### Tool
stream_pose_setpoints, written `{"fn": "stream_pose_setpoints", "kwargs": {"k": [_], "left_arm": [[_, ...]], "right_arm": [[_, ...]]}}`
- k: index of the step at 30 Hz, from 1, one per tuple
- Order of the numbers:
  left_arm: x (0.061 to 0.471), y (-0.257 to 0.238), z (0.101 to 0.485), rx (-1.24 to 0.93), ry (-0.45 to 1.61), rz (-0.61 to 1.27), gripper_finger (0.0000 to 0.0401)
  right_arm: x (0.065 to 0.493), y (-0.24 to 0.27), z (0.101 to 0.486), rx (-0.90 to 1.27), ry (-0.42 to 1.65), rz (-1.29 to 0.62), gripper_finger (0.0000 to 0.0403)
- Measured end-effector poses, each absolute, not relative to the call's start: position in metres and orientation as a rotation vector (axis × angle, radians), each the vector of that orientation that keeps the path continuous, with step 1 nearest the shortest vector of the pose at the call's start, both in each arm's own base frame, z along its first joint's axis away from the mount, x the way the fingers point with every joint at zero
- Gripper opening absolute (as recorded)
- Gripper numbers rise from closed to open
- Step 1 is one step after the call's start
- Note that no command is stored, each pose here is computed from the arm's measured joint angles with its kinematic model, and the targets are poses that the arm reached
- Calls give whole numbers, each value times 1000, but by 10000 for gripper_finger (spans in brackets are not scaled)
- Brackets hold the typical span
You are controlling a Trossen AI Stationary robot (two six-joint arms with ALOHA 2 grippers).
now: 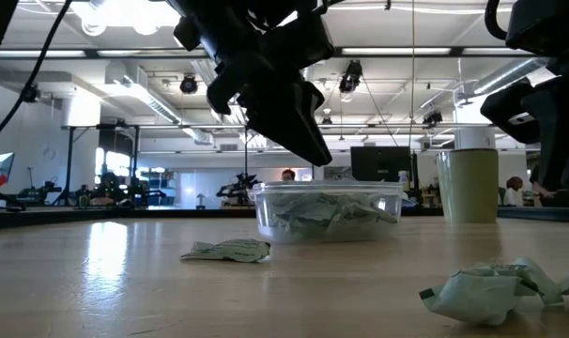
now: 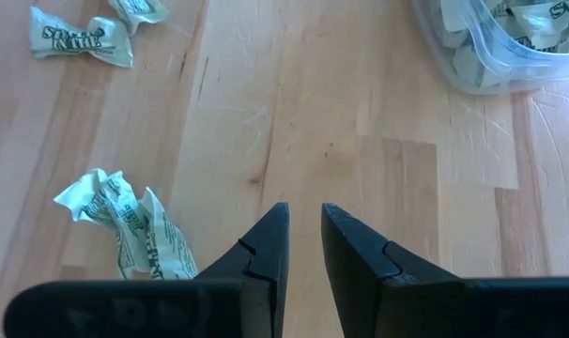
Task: Pick and place items into bin
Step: Put the Stevia packet into the transparent bin
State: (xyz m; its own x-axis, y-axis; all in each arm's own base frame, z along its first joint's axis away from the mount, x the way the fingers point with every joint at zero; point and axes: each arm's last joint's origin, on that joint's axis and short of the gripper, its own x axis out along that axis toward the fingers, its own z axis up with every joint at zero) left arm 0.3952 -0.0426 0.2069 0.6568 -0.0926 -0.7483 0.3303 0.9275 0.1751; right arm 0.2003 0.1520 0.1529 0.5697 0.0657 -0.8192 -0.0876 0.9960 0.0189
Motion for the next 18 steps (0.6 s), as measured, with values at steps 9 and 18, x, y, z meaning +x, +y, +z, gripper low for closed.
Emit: {"fn": "stream_pose_setpoints", "kwargs": {"k": [9,18], "left_arm": [[394,-43,207,285,836,-236,188],[374,-49,220,203,939,-221,206]], "right_arm": [[200,152,153,-24,959,90,57],[200,153,152,4,980,133,57]]}}
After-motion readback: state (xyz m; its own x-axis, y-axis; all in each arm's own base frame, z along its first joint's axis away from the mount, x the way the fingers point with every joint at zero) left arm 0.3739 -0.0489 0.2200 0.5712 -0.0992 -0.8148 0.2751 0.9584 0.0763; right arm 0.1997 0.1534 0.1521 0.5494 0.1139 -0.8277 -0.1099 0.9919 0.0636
